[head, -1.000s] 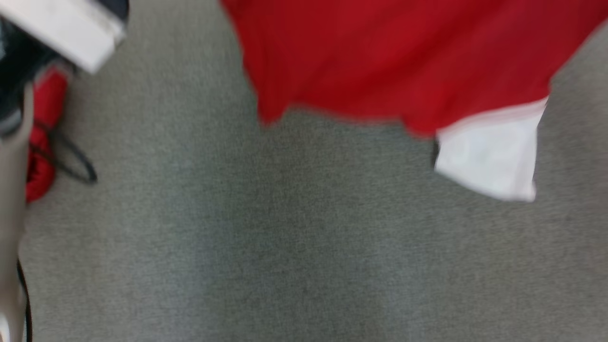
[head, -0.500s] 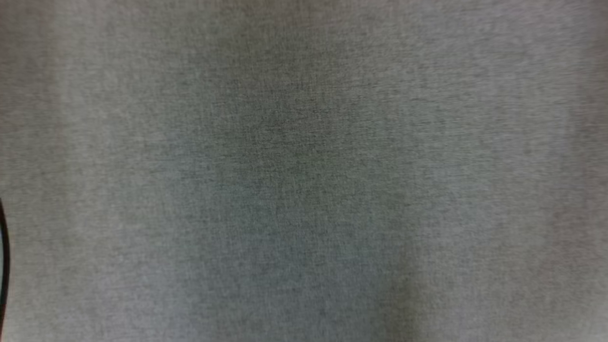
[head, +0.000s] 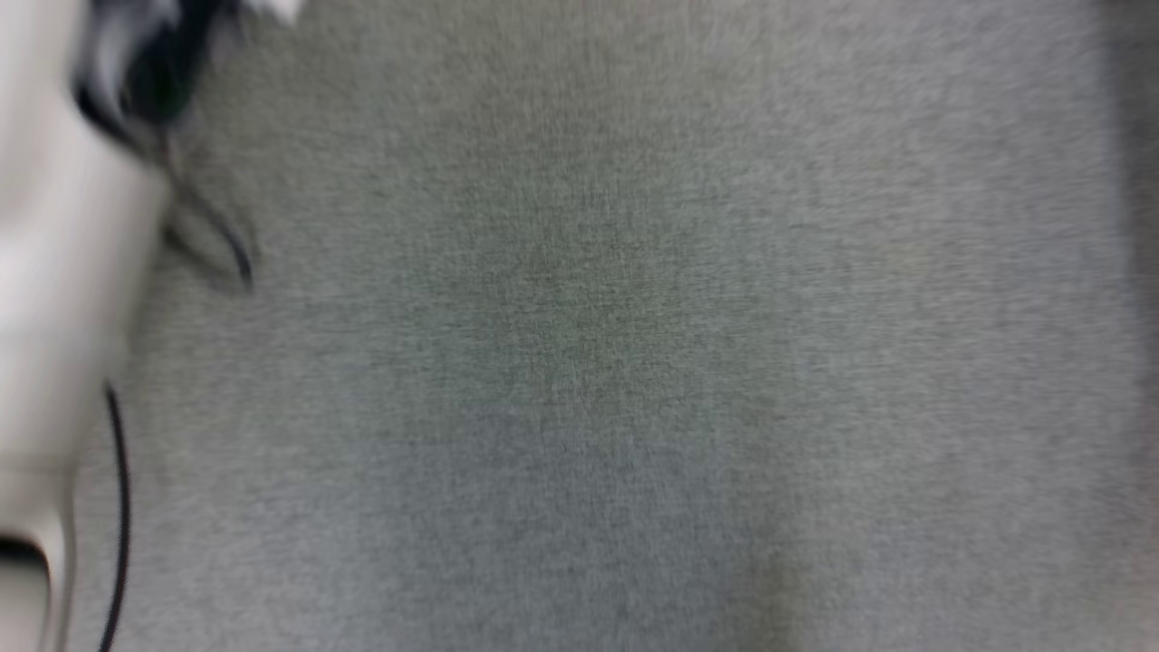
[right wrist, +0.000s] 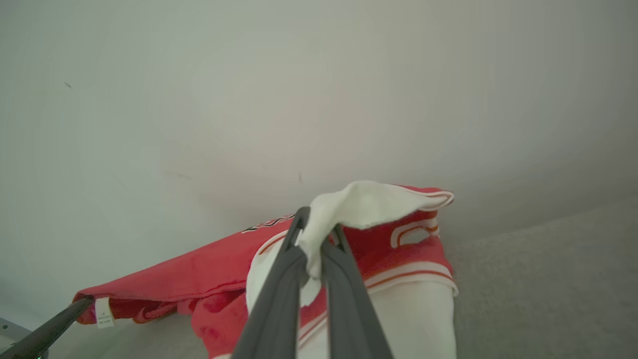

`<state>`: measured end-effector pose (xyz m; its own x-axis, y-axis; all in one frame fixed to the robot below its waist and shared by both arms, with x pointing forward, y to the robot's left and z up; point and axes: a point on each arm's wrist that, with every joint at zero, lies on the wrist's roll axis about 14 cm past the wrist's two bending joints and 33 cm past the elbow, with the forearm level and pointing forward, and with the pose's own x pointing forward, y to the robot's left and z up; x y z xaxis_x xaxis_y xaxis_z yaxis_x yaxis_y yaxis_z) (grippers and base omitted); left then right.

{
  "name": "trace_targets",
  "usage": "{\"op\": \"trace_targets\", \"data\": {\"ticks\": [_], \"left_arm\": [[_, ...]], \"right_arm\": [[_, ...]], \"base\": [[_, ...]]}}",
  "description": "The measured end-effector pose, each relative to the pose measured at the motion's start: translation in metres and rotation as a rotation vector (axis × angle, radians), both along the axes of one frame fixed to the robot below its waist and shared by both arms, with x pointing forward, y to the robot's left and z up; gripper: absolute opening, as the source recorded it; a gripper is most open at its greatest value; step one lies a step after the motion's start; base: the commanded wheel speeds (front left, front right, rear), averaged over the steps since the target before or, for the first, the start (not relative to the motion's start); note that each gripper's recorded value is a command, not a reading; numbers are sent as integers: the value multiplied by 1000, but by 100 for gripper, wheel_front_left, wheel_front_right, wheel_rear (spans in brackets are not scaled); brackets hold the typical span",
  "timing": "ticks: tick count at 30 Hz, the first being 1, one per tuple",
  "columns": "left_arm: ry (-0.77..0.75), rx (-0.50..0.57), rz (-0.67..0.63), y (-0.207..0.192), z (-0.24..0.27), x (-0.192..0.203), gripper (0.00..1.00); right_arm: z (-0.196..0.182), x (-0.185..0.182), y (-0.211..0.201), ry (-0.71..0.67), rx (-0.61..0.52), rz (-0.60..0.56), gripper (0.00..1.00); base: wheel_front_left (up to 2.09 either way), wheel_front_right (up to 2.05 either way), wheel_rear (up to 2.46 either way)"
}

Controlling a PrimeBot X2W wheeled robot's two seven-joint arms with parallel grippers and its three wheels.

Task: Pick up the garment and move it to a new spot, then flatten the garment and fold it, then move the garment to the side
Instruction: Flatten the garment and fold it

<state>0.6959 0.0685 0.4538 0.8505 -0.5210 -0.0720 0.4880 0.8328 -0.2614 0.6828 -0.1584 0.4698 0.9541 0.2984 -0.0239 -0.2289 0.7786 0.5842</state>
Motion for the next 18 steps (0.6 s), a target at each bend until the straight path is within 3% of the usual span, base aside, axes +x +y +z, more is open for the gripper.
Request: {"op": "trace_targets", "data": {"ticks": [7,18], "left_arm": [[83,-51,-19,7,-16,-82,0],[91,-109,-30,3,24,-206,0]], "right_arm": [[-25,-94,-16,135,28,7,0],[8,-214,-43,142,108,-42,0]], "base": [[0,0,0],[0,0,0]]}}
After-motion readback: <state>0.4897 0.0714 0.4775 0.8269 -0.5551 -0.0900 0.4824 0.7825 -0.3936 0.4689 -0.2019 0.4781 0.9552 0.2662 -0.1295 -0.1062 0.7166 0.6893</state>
